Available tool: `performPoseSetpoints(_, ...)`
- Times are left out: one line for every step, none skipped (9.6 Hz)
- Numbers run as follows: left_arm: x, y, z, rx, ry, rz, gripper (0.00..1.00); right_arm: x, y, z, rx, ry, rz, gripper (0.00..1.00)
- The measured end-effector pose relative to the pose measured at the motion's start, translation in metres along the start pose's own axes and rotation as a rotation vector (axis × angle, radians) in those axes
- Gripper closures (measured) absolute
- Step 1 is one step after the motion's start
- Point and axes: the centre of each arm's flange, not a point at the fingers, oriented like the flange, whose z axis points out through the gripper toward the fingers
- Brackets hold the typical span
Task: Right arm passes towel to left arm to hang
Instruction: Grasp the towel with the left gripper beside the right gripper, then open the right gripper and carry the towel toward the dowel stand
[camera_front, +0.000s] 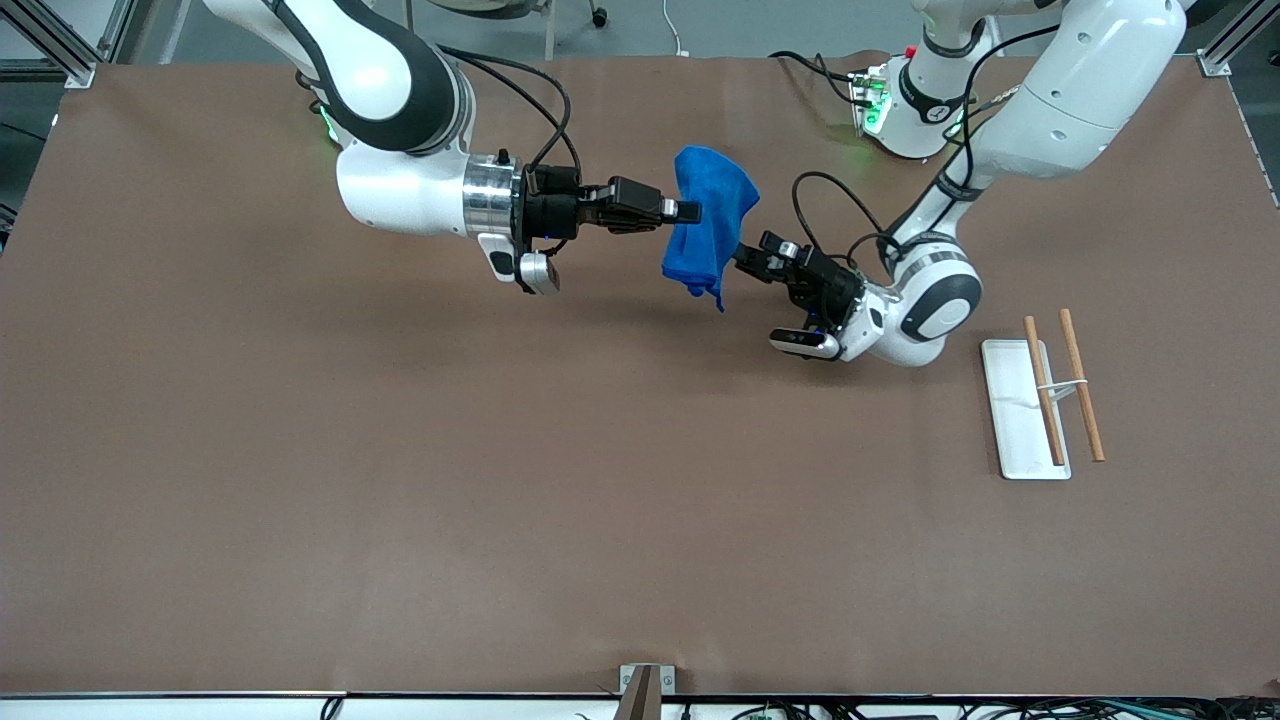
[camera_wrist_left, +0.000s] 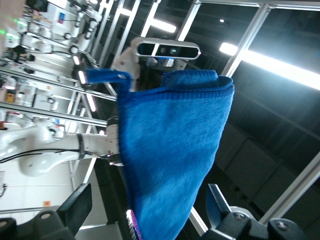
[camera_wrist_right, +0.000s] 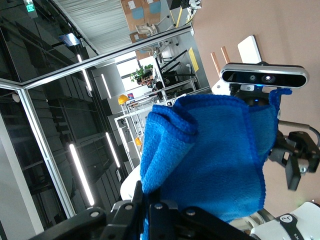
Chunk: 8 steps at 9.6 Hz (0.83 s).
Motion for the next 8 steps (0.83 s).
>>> performPoseSetpoints(0.001,0.001,0.011,-0.021,-0.003,0.006,0.01,0.0,0.0,0.0,0.0,0.0,0.0,0.95)
performPoseSetpoints(0.002,0.004,0.012,-0.028,0.001,0.013,0.17,0.0,0.0,0.0,0.0,0.0,0.0,0.95)
performPoseSetpoints(0.004,0.009,0.007,-0.031,0.009,0.023,0.32,0.0,0.0,0.0,0.0,0.0,0.0,0.95)
performPoseSetpoints(0.007,0.017,0.002,-0.033,0.017,0.037,0.48,0.0,0.0,0.0,0.0,0.001,0.0,0.95)
performPoseSetpoints(0.009,0.024,-0.001,-0.034,0.019,0.047,0.56,0.0,0.0,0.0,0.0,0.001,0.0,0.95)
performPoseSetpoints(0.012,0.029,-0.003,-0.034,0.021,0.054,0.63,0.0,0.0,0.0,0.0,0.001,0.0,0.95)
performPoseSetpoints(0.013,0.035,-0.006,-0.036,0.026,0.063,0.81,0.0,0.0,0.0,0.0,0.001,0.0,0.95)
performPoseSetpoints(0.014,0.039,-0.01,-0.037,0.033,0.07,0.94,0.0,0.0,0.0,0.0,0.003,0.0,0.95)
